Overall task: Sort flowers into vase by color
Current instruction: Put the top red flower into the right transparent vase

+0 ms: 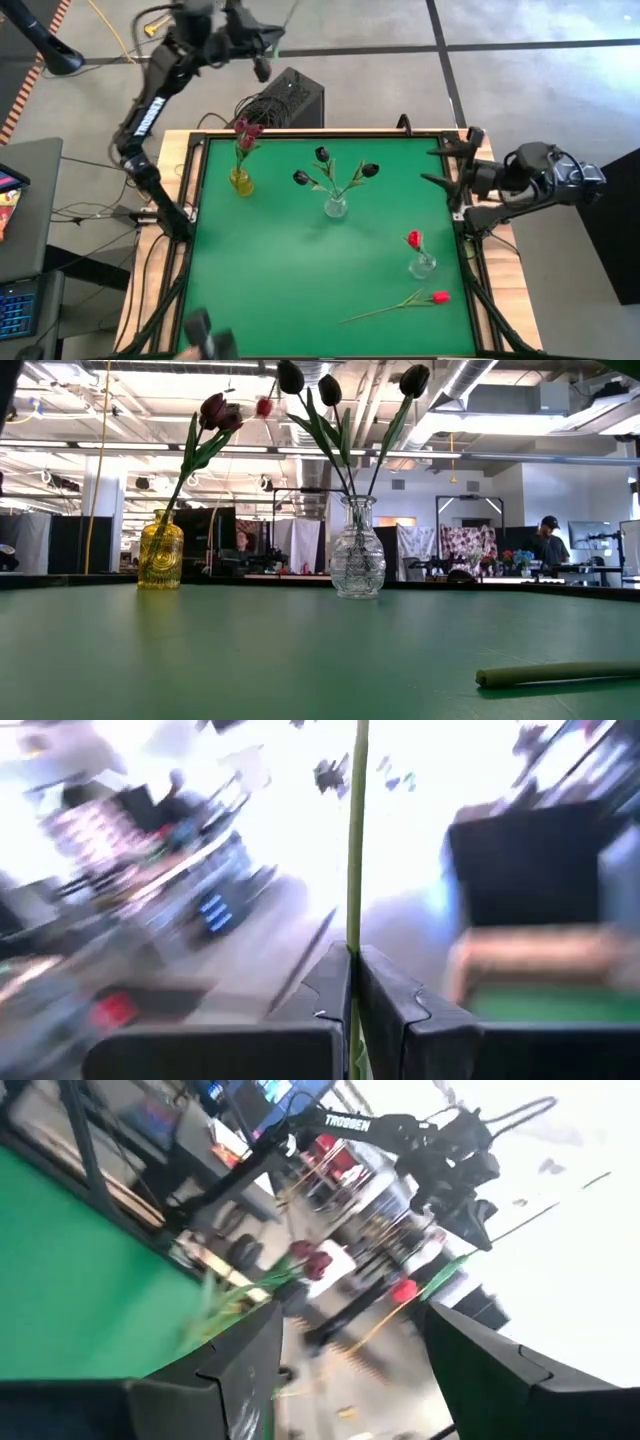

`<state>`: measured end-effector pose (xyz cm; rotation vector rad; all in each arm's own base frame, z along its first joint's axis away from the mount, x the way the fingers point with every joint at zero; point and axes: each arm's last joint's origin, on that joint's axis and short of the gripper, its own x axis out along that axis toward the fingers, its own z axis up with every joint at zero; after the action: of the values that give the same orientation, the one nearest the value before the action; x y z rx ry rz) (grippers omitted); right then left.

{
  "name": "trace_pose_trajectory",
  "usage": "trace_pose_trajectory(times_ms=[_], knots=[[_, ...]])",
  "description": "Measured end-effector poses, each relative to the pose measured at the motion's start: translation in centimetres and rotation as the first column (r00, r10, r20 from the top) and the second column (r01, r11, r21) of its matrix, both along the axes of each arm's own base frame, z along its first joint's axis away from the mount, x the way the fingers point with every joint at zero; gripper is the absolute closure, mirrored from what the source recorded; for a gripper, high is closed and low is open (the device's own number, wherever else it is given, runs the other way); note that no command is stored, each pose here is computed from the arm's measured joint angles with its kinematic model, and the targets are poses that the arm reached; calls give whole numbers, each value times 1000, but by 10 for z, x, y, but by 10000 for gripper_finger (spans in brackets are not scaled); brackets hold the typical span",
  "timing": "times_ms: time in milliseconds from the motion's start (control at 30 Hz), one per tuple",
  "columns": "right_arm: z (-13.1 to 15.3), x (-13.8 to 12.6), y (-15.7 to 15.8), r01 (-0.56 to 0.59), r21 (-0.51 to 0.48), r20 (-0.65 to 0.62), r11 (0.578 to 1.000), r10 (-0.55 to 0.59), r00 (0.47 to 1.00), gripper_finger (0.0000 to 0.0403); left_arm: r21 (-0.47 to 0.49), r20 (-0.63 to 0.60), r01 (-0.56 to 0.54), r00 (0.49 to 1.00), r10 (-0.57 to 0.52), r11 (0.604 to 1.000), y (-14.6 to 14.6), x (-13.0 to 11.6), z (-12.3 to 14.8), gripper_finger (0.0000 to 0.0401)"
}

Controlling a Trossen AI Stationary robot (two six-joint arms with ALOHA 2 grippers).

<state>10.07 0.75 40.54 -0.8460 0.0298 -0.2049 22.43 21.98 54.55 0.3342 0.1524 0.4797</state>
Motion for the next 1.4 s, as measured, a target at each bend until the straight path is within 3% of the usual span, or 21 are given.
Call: trace_pose_trajectory(times_ms=[133, 200, 333, 433, 600, 700, 800, 900, 1033, 1200, 1400], knots=[[1, 22, 4, 10, -229, -32, 973, -18, 999, 133, -152, 181, 190, 970, -162, 970, -26, -5, 17, 401], [0, 34, 6, 10, -411, -71, 912, -44, 996, 133, -253, 237, 271, 948, -212, 929, -36, -2, 19, 401], [-5, 59, 9, 14, -734, -141, 679, -172, 975, 133, -473, 329, 404, 905, -269, 783, -53, 10, 17, 401], [-3, 78, 10, 62, -862, -103, 504, -293, 951, 133, -556, 333, 450, 891, -309, 699, -70, 20, 14, 401], [2, 104, 12, 113, -966, 18, 233, -372, 928, 133, -638, 301, 438, 899, -317, 633, -99, 37, 7, 401], [6, 115, 15, 165, -977, 110, 133, -349, 931, 133, -690, 266, 390, 920, -288, 610, -117, 45, 2, 401], [7, 124, 19, 201, -977, 172, 71, -291, 941, 133, -723, 215, 329, 943, -255, 607, -135, 56, -5, 401], [4, 133, 22, 197, -980, 188, 17, -236, 953, 133, -769, 182, 290, 954, -239, 570, -150, 67, -14, 401], [2, 148, 25, 176, -984, 171, 5, -218, 961, 133, -802, 155, 269, 956, -250, 533, -169, 79, -23, 401], [-2, 166, 25, 185, -983, 182, -7, -235, 955, 133, -814, 100, 231, 960, -262, 533, -194, 94, -34, 401], [0, 170, 20, 252, -966, 258, -56, -265, 929, 133, -832, 31, 156, 971, -237, 533, -207, 103, -46, 401]])
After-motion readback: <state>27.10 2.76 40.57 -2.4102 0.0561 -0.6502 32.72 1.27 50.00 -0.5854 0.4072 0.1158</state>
